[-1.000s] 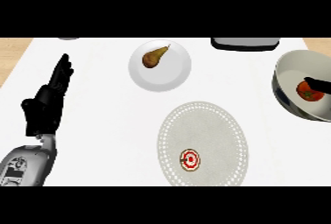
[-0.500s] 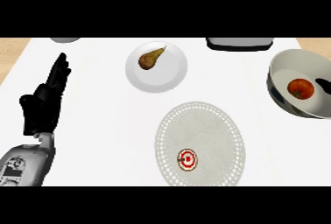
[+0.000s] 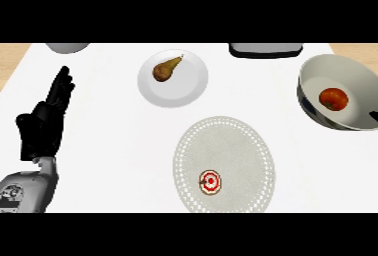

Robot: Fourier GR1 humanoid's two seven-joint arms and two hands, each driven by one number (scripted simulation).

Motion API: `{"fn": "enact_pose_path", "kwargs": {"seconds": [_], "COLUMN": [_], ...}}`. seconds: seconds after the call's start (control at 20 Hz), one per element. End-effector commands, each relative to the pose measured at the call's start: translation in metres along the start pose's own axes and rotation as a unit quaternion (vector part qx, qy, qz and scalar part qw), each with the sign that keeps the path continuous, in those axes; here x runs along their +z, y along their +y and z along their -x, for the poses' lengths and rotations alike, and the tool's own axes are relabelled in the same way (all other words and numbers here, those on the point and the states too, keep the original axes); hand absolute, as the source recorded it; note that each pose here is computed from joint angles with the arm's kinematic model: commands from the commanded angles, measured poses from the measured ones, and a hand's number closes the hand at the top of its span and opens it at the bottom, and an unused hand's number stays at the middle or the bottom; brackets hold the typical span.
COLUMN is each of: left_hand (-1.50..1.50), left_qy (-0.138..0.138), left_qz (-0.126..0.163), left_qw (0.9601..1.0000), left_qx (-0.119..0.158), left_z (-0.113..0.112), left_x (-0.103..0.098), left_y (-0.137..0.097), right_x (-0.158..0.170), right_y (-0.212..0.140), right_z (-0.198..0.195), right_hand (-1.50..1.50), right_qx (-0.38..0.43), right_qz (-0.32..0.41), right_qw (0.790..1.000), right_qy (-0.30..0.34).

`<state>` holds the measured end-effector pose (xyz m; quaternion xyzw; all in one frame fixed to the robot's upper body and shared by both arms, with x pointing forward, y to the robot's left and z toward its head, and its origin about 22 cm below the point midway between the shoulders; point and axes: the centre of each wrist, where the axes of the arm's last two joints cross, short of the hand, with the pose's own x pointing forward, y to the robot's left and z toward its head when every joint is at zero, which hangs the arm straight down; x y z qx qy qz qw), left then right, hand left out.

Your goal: Pick the tomato from the placemat and place it in the bowl

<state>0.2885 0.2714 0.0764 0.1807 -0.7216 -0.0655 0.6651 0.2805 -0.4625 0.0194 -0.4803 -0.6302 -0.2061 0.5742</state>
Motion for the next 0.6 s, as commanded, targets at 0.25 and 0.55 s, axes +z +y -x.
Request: {"fn": "enact_pose_path", "kwargs": {"seconds": [0.25, 0.55], "left_hand": [0.00, 0.00], "left_qy": [-0.003, -0.010], "left_qz": [-0.002, 0.004], "left_qw": [1.0000, 0.9999], "left_qx": [-0.002, -0.004], "left_z": [0.007, -0.006], "left_x": [0.010, 0.005], "left_y": [0.000, 0.002], "right_x": [0.079, 0.109], "right_y": [-0.045, -0.061], "right_z": [-0.013, -0.001], "right_hand": [-1.50, -1.50], "right_qx": [-0.035, -0.028], "right_qz": [-0.043, -0.048], "right_qw": [0.998, 0.998], "right_qy": [-0.023, -0.028]}}
